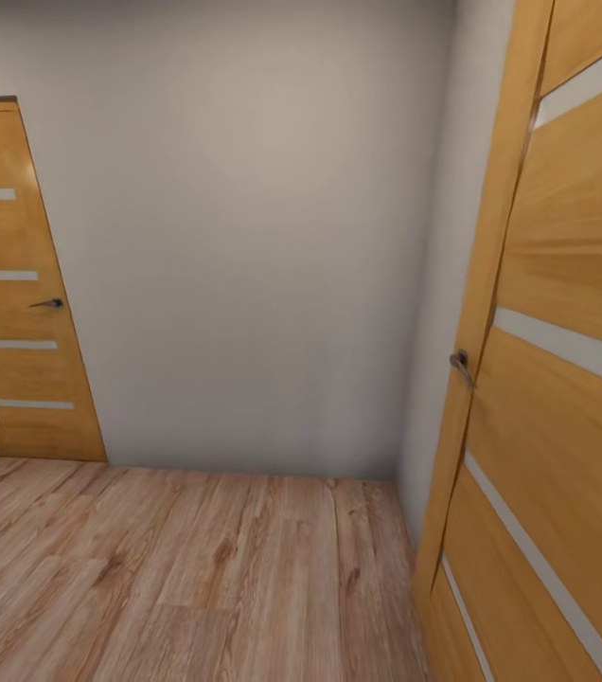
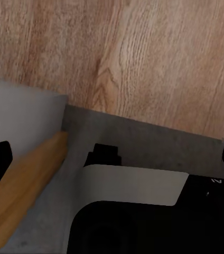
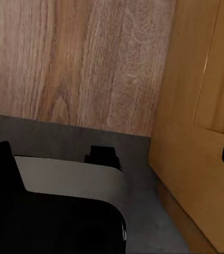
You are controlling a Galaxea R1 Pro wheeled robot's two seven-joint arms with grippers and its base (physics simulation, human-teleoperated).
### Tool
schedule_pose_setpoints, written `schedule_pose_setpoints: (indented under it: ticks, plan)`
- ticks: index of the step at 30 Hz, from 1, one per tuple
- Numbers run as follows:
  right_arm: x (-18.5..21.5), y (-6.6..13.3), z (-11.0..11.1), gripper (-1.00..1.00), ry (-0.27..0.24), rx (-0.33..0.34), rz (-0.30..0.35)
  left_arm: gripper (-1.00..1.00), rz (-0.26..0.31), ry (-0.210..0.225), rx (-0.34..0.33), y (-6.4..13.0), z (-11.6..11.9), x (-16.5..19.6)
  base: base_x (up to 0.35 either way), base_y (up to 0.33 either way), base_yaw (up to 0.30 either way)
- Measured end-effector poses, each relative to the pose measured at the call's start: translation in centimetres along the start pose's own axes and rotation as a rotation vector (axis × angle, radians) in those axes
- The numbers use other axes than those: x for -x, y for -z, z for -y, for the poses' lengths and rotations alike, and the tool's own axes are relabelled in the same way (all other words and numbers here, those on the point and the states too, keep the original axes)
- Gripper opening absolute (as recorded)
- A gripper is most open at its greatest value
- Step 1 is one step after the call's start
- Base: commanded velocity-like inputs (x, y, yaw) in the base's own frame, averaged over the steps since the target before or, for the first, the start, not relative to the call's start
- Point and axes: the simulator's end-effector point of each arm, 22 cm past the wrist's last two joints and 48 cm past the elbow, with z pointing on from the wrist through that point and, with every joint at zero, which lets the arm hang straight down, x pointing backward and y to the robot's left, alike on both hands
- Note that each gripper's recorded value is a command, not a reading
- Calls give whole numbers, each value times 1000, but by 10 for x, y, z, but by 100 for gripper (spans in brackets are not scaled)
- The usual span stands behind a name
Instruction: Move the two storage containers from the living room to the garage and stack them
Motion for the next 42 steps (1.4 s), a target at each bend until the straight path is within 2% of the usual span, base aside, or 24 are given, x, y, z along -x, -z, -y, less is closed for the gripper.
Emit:
schedule_pose_setpoints:
  ticks: [9, 20, 42]
  plan:
    - [0, 0, 0, 100, 0, 0, 0, 100, 0, 0, 0, 0, 0, 0, 311, 0, 0]
    - [0, 0, 0, 100, 0, -1, 0, 100, 0, 2, 0, 0, 0, 0, 98, 0, 0]
    - [0, 0, 0, 100, 0, -1, 0, 100, 0, 2, 0, 0, 0, 0, 315, 0, 0]
